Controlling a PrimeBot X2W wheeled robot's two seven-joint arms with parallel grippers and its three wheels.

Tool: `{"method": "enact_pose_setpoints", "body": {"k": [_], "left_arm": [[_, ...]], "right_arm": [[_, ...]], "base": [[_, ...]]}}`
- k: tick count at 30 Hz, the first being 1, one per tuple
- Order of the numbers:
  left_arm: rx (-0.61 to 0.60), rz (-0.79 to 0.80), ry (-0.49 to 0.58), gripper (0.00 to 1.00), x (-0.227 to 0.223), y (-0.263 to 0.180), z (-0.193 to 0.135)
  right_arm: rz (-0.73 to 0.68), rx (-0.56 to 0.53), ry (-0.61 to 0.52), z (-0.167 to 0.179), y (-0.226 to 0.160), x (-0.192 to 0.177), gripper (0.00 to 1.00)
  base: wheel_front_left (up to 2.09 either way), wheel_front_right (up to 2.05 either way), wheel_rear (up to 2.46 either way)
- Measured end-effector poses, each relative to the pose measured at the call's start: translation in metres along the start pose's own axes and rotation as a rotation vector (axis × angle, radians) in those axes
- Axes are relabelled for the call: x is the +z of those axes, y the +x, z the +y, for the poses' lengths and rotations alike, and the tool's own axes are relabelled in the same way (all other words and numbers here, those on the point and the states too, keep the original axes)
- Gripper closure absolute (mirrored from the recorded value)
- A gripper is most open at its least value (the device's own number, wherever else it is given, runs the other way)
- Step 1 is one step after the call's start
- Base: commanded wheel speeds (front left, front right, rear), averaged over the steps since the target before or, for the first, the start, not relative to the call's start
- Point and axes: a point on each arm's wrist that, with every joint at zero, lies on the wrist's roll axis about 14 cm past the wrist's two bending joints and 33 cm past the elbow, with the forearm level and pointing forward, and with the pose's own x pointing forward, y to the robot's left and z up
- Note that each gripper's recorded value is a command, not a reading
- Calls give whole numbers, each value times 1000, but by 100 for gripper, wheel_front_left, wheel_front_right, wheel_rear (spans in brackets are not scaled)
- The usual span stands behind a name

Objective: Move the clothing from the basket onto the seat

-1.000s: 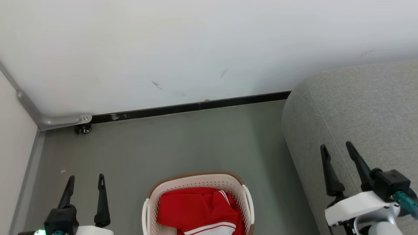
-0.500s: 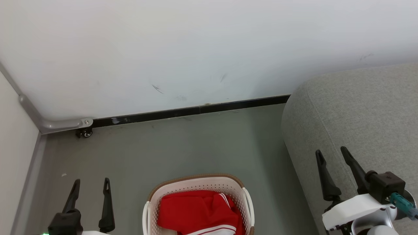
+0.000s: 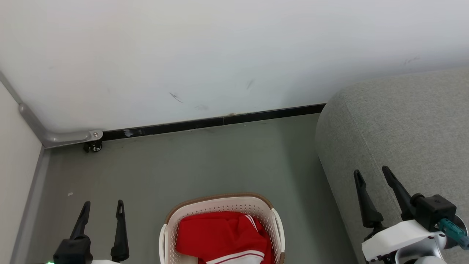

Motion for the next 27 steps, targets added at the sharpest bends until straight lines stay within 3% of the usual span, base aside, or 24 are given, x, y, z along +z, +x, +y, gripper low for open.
{"method": "enact_pose_setpoints", "body": {"k": [12,27], "left_arm": [[-67,41,33,0,-10,2,-11],[-356,103,118,0,-27,22,-76]], "right_arm": [[3,-8,-4,-3,3,1,0],[16,-39,-16,-12,10,-1,0]], "base": [[0,0,0],[0,0,0]]}}
